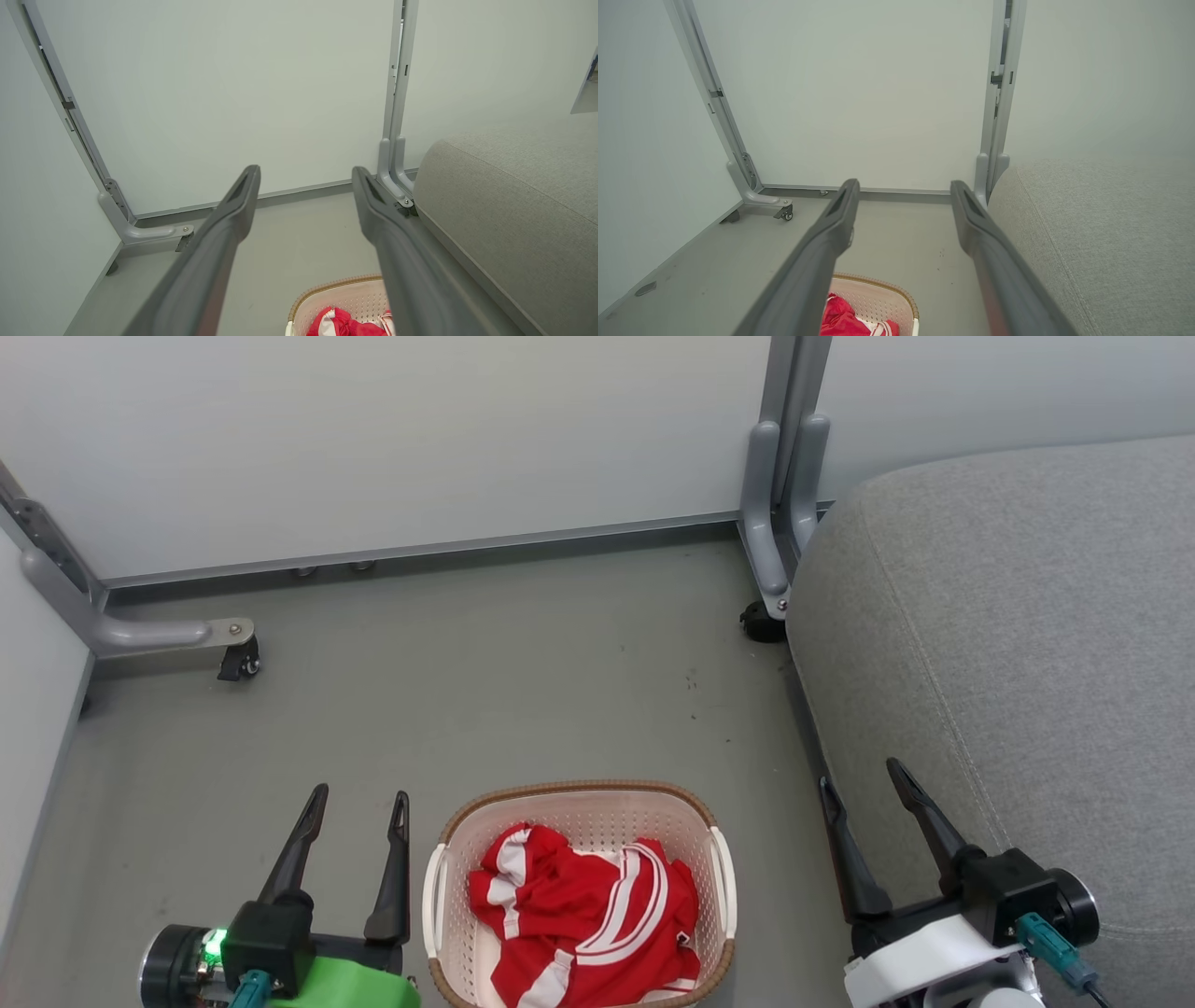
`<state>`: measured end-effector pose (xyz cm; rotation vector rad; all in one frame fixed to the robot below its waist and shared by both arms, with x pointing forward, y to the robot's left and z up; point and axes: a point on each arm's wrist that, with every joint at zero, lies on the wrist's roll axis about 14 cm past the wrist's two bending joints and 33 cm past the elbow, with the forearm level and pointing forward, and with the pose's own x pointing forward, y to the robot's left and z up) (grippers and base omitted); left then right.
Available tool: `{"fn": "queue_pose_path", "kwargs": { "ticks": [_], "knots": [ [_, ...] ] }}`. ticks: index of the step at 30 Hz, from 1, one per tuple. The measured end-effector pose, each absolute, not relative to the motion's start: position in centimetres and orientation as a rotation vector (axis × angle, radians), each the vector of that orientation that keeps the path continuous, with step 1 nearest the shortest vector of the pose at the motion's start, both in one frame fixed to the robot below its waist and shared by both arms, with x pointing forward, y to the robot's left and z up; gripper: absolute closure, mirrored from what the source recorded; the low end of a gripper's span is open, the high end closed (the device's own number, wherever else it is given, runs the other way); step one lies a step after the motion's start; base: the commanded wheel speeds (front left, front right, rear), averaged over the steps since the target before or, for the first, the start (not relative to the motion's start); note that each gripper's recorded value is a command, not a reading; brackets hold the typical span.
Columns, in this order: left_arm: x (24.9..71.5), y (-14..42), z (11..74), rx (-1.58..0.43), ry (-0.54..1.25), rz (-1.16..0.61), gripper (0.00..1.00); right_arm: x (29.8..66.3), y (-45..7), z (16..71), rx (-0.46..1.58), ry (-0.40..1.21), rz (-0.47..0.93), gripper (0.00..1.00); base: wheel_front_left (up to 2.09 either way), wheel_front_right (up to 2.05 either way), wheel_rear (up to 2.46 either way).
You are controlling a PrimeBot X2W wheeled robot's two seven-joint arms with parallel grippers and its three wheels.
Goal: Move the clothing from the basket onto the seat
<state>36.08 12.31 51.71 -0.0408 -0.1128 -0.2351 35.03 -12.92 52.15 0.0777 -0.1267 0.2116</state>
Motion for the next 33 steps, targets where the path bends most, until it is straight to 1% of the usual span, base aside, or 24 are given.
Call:
{"fn": "queue_pose_path", "kwargs": {
  "ticks": [19, 28, 33],
  "knots": [
    [36.0, 11.9, 51.2, -0.043, -0.100, -0.247, 0.00, 35.0, -13.1, 52.3, 0.074, -0.132, 0.207, 0.00, 0.00, 0.00, 0.00],
    [35.4, 11.2, 46.3, -0.096, 0.061, -0.266, 0.00, 35.3, -13.5, 51.3, 0.084, -0.102, 0.192, 0.00, 0.00, 0.00, 0.00],
    [36.8, 10.4, 44.5, -0.032, 0.112, -0.327, 0.00, 36.9, -14.4, 51.1, 0.089, -0.098, 0.165, 0.00, 0.00, 0.00, 0.00]
  ]
}}
